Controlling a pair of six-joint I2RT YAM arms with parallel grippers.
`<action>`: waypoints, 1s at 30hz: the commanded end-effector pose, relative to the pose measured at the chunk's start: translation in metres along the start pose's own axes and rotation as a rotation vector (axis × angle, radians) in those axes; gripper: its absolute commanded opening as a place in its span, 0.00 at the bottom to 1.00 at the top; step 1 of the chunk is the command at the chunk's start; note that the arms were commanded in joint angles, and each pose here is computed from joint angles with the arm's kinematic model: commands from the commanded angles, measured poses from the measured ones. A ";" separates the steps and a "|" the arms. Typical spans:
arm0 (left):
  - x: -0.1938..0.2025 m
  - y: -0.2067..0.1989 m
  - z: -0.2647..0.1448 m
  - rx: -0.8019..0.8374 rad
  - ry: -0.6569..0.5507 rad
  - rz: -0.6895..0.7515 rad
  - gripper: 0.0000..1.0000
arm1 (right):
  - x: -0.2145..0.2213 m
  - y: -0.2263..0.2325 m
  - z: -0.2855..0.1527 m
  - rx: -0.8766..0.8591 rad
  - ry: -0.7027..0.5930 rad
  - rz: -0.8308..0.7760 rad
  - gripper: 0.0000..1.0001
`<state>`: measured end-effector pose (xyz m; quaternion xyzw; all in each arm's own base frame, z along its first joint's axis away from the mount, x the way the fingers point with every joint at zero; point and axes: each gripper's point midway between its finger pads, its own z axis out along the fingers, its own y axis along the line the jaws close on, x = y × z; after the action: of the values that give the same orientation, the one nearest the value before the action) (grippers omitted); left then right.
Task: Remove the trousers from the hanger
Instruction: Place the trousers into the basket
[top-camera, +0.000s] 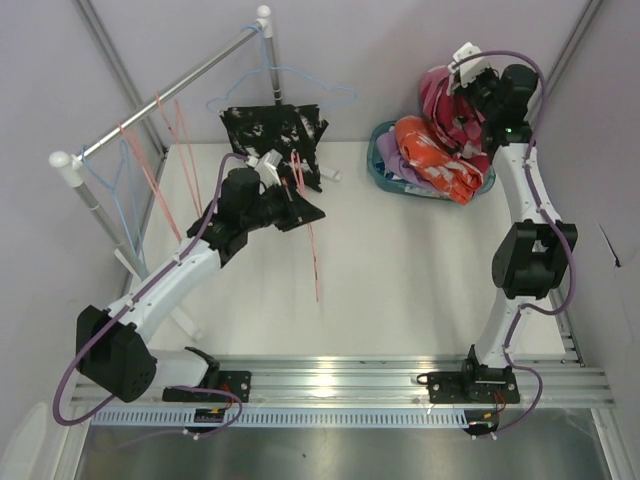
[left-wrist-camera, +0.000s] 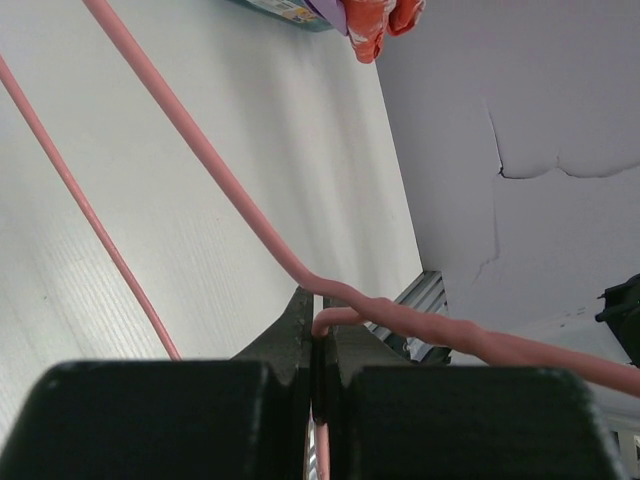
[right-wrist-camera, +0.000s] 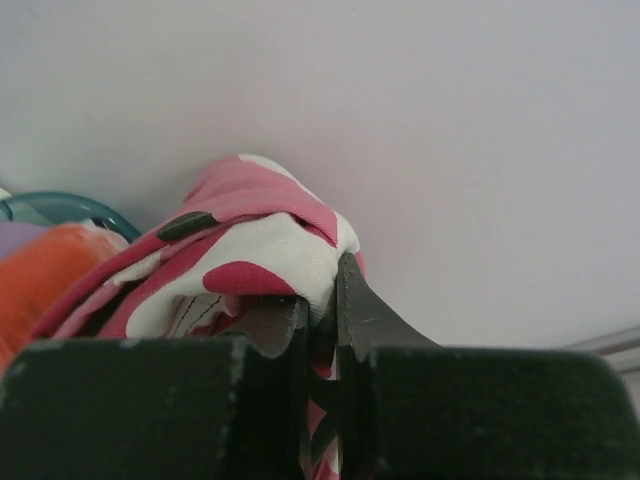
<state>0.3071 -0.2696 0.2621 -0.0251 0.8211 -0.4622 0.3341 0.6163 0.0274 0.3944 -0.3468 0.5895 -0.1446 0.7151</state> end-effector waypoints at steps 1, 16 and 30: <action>-0.015 -0.027 -0.012 0.094 -0.062 0.029 0.01 | -0.048 -0.029 -0.019 -0.050 -0.108 -0.093 0.00; -0.022 -0.032 -0.017 0.083 -0.076 0.044 0.01 | -0.022 0.063 -0.042 -0.264 -0.046 0.142 0.57; -0.026 -0.035 -0.027 0.072 -0.098 0.109 0.01 | -0.139 0.011 -0.096 -0.216 -0.106 0.692 0.91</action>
<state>0.2990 -0.2634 0.2789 -0.0154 0.8104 -0.4654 0.3555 0.4790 0.0889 0.4578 -0.2913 0.6404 0.1262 0.6994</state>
